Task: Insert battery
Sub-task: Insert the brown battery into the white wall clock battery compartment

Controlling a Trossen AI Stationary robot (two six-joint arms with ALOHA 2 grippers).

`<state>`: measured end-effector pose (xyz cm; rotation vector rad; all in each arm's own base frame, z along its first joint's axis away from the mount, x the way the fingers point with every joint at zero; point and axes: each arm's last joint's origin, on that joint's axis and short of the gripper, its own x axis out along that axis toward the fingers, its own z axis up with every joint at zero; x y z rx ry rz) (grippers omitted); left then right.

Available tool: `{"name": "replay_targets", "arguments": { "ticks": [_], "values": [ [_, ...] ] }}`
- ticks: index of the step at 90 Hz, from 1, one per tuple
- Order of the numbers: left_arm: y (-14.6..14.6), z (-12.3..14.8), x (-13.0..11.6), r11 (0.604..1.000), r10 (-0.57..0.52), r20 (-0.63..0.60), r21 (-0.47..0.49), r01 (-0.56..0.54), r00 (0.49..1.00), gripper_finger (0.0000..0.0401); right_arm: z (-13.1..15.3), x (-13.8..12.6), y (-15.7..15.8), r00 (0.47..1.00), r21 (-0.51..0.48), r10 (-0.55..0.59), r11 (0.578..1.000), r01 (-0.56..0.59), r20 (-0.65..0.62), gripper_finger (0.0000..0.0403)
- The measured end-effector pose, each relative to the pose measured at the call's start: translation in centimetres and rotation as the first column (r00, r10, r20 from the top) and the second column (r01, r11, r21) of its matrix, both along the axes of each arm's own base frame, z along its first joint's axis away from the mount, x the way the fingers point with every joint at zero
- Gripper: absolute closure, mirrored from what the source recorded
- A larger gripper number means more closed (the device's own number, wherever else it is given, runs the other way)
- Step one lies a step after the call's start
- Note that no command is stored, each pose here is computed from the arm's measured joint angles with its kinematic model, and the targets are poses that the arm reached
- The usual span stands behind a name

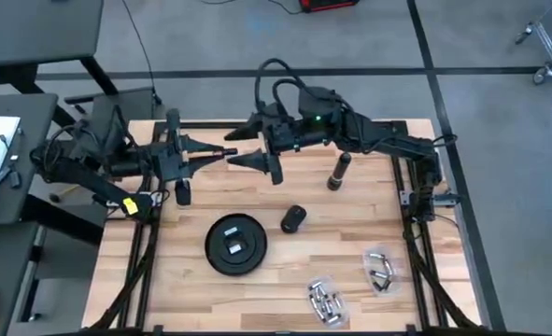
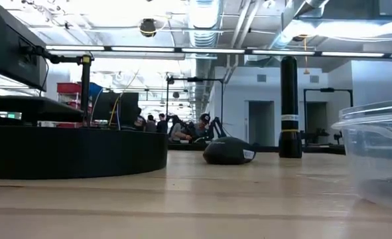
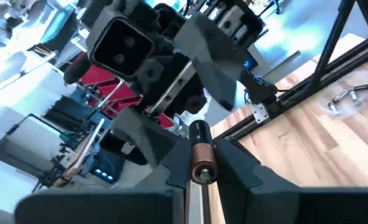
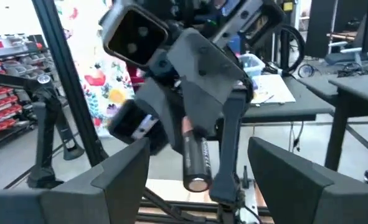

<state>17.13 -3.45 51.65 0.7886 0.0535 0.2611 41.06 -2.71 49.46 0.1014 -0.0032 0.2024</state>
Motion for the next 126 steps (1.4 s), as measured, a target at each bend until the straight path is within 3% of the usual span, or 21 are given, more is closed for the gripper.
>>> {"name": "replay_targets", "arguments": {
  "ticks": [19, 55, 98, 126],
  "values": [
    [0.04, 0.07, -0.01, 1.000, 0.015, 0.003, 0.013, -0.015, 1.000, 0.0374, -0.03, 0.03, -0.05, 1.000, 0.001, -0.002, 1.000, 0.002, -0.001, 0.0161],
    [0.05, 0.08, -0.02, 0.999, 0.020, 0.000, 0.030, -0.020, 1.000, 0.0374, -0.03, 0.04, 0.21, 1.000, 0.001, 0.005, 1.000, -0.005, -0.001, 0.0298],
    [0.18, 0.29, 0.02, 0.999, 0.029, 0.022, 0.023, -0.029, 0.999, 0.0375, 0.33, 0.02, 0.31, 0.999, 0.008, 0.007, 1.000, -0.007, 0.034, 0.0310],
    [0.33, 0.27, 0.07, 0.999, 0.036, 0.022, 0.023, -0.036, 0.999, 0.0375, 0.26, 0.04, 0.44, 1.000, 0.008, 0.007, 1.000, -0.007, 0.027, 0.0354]
  ]
}}
